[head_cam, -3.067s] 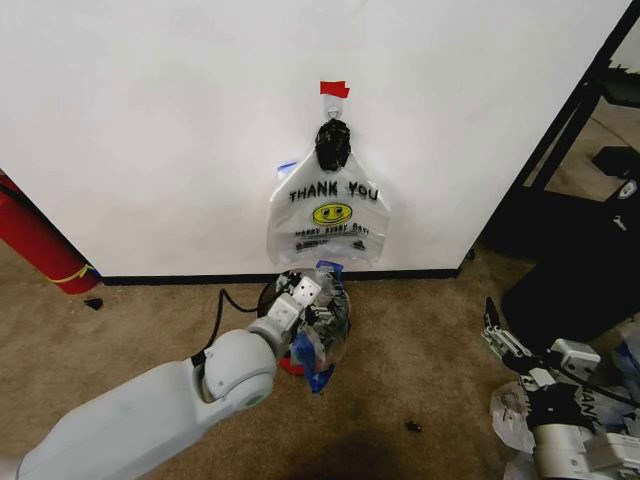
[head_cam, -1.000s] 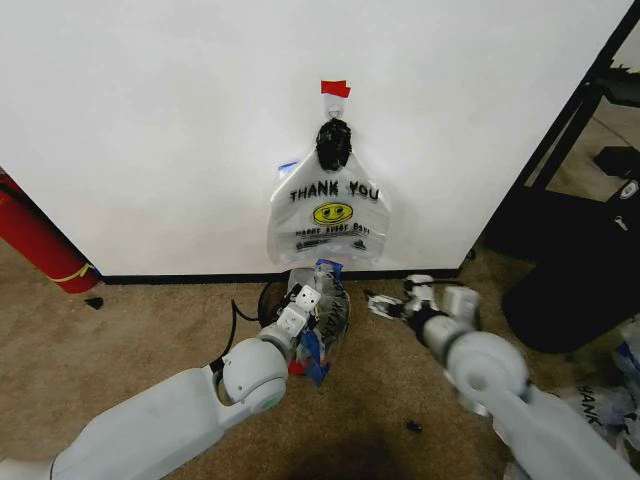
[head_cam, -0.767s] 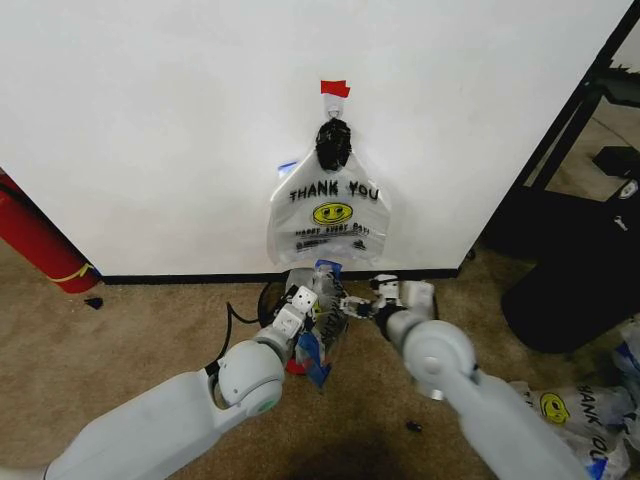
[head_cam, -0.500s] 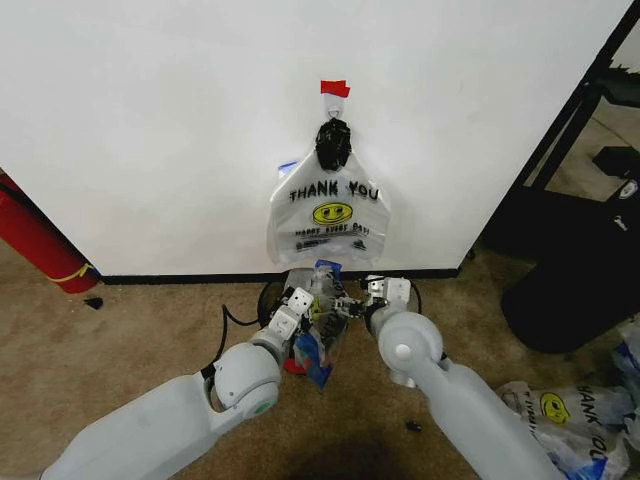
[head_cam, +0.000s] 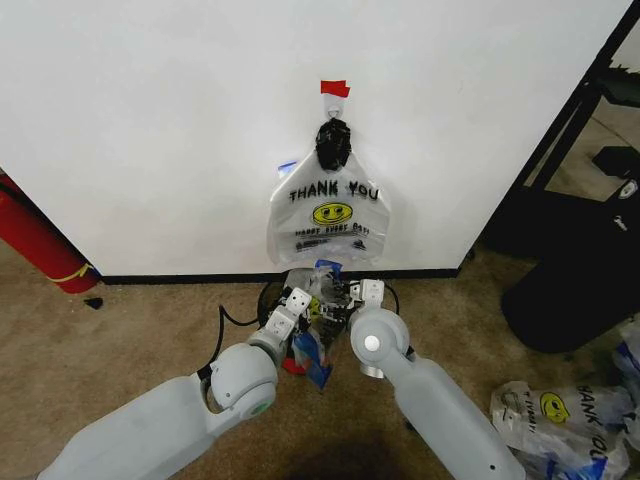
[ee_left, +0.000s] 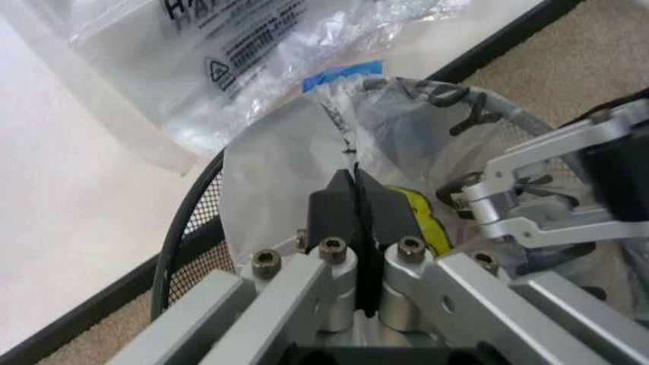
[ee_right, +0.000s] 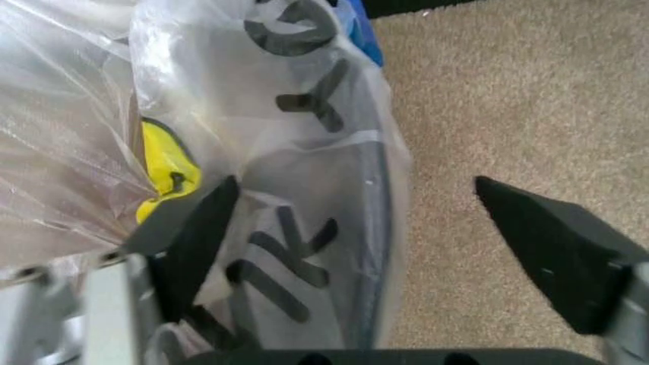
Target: Pick up the garbage bag from the wall and place it over the trash bin.
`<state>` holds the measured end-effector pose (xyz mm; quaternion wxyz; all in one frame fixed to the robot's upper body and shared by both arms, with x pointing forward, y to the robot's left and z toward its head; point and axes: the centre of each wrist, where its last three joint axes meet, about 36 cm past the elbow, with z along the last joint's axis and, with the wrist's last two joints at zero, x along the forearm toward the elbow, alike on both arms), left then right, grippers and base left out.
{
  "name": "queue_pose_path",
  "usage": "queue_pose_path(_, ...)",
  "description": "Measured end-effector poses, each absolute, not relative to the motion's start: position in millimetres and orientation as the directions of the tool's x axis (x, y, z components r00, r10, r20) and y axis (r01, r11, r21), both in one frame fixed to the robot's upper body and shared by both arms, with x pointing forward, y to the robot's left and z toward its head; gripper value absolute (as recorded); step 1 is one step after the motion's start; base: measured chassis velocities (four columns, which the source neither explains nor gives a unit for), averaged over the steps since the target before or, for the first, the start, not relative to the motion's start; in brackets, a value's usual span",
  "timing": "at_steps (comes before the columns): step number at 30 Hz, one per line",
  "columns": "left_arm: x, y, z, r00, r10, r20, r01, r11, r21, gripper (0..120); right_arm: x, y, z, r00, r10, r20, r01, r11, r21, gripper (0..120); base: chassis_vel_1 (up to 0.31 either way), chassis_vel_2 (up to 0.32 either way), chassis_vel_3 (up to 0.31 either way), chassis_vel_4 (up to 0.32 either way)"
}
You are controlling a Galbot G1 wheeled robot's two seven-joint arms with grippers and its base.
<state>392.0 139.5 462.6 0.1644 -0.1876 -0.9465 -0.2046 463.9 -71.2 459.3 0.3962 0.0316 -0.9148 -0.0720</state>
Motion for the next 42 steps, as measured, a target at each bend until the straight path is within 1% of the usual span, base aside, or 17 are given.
queue_pose_path(4,392.3,141.8,463.0,-0.877,0.285,0.386,0.420,0.846,0.328,0,467.3,-68.5,455.0,-0.674,-0.113,0.730,0.002,0.988,0.154,70,0.000,0.000,0.000,0.000)
queue_pose_path(5,392.3,141.8,463.0,-0.877,0.285,0.386,0.420,0.846,0.328,0,467.3,-68.5,455.0,-0.674,-0.113,0.730,0.002,0.988,0.154,70,0.000,0.000,0.000,0.000)
queue_pose_path(6,392.4,142.3,463.0,-0.877,0.285,0.386,0.419,0.847,0.328,0,467.8,-68.0,454.3,-0.671,-0.113,0.732,0.002,0.988,0.155,65,0.000,0.000,0.000,0.000)
queue_pose_path(9,392.6,143.0,463.1,-0.878,0.284,0.385,0.418,0.847,0.327,0,469.4,-66.2,453.0,-0.665,-0.117,0.737,0.005,0.987,0.162,55,0.000,0.000,0.000,0.000)
queue_pose_path(11,392.6,143.4,463.0,-0.879,0.284,0.384,0.417,0.848,0.327,0,470.6,-64.5,452.6,-0.662,-0.120,0.740,0.009,0.986,0.168,42,0.000,0.000,0.000,0.000)
queue_pose_path(13,392.5,143.6,463.0,-0.879,0.284,0.384,0.417,0.848,0.327,0,470.8,-64.3,452.9,-0.662,-0.120,0.740,0.010,0.985,0.169,41,0.000,0.000,0.000,0.000)
queue_pose_path(15,392.5,144.3,463.3,-0.879,0.283,0.383,0.416,0.848,0.328,0,471.1,-63.4,453.4,-0.659,-0.121,0.742,0.016,0.985,0.174,30,0.000,0.000,0.000,0.000)
queue_pose_path(17,392.6,144.5,463.4,-0.879,0.283,0.383,0.416,0.848,0.329,0,471.6,-61.9,453.5,-0.658,-0.118,0.744,0.022,0.984,0.176,25,0.000,0.000,0.000,0.000)
queue_pose_path(18,392.6,144.5,463.4,-0.879,0.283,0.383,0.416,0.848,0.328,0,471.8,-61.2,453.6,-0.657,-0.118,0.745,0.025,0.984,0.177,19,0.000,0.000,0.000,0.000)
queue_pose_path(19,392.6,144.5,463.6,-0.879,0.284,0.383,0.416,0.848,0.328,0,472.0,-60.2,453.5,-0.656,-0.117,0.746,0.028,0.983,0.179,15,0.000,0.000,0.000,0.000)
queue_pose_path(20,392.6,144.5,463.6,-0.879,0.284,0.383,0.416,0.848,0.328,0,472.0,-60.2,453.5,-0.656,-0.117,0.746,0.028,0.983,0.179,15,0.000,0.000,0.000,0.000)
queue_pose_path(23,392.9,144.8,464.2,-0.880,0.283,0.381,0.415,0.848,0.329,0,471.7,-58.1,453.7,-0.655,-0.115,0.747,0.037,0.982,0.184,1,0.000,0.000,0.000,0.000)
queue_pose_path(33,392.0,149.3,469.8,-0.887,0.279,0.368,0.404,0.855,0.325,0,462.6,-63.9,449.3,-0.665,-0.123,0.737,0.075,0.970,0.230,0,0.000,0.000,0.000,0.000)
queue_pose_path(42,387.4,172.1,493.8,-0.908,0.243,0.342,0.350,0.887,0.300,0,439.3,-99.3,446.1,-0.698,-0.141,0.703,0.135,0.937,0.321,0,0.000,0.000,0.000,0.000)
